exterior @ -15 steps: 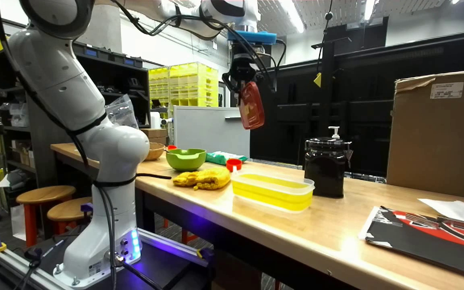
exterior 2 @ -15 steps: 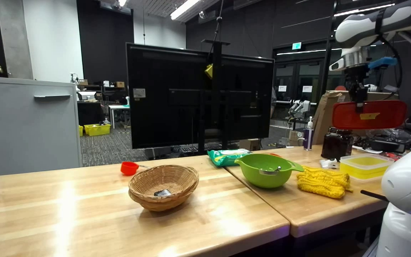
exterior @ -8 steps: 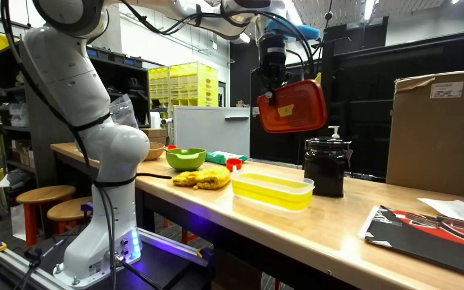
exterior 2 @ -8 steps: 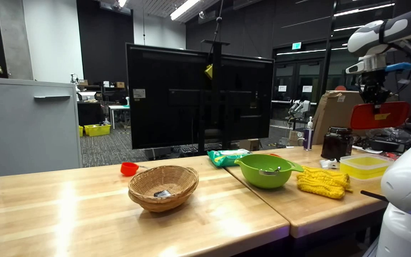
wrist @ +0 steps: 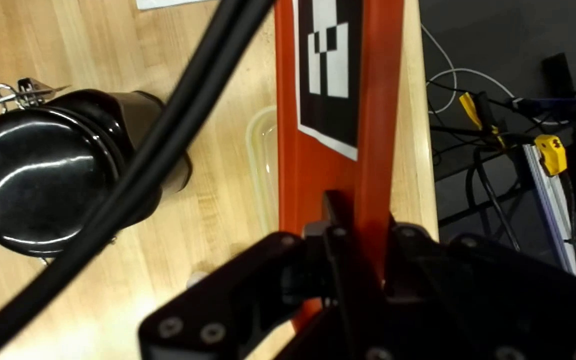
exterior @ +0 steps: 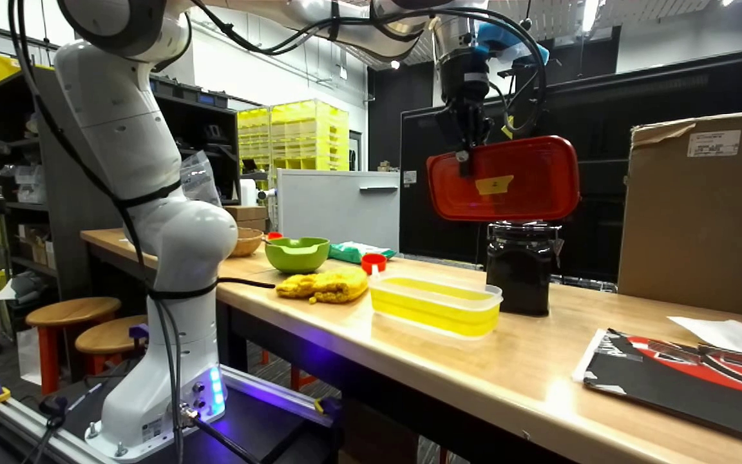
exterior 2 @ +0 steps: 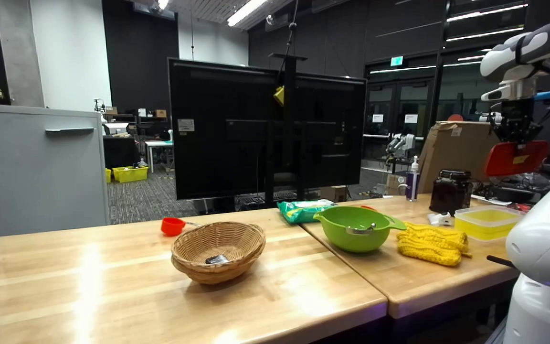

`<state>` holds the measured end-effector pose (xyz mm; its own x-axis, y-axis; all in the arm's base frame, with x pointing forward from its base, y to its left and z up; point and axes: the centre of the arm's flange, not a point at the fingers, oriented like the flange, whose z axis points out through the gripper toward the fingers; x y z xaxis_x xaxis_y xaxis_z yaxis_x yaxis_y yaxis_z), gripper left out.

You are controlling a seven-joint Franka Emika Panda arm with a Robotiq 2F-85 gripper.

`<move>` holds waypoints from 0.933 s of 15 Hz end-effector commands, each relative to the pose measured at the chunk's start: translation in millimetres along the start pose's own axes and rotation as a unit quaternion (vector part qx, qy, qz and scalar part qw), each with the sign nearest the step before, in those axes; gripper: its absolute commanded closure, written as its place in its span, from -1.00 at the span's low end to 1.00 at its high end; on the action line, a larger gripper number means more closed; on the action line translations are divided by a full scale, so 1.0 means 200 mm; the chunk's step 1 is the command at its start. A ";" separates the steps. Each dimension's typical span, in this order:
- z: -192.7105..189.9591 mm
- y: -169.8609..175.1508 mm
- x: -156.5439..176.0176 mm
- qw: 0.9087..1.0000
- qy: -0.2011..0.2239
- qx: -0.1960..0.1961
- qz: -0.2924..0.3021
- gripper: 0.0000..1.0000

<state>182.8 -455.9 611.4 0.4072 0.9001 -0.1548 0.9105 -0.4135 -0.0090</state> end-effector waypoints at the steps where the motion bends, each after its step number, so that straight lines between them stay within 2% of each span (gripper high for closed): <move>1: 0.00 -0.07 -0.03 1.000 0.017 -0.017 -0.018 0.94; 3: 0.01 -0.12 -0.01 0.999 0.024 -0.021 -0.017 0.94; 5: 0.03 -0.16 0.01 1.000 0.023 -0.009 -0.019 0.94; 10: -0.02 -0.21 0.05 0.997 0.032 0.052 -0.040 0.94; 14: -0.04 -0.21 0.11 0.991 0.036 0.111 -0.061 0.94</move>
<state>155.5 -426.8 604.7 0.3398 0.9383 -0.0643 0.9219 -0.3458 -0.1748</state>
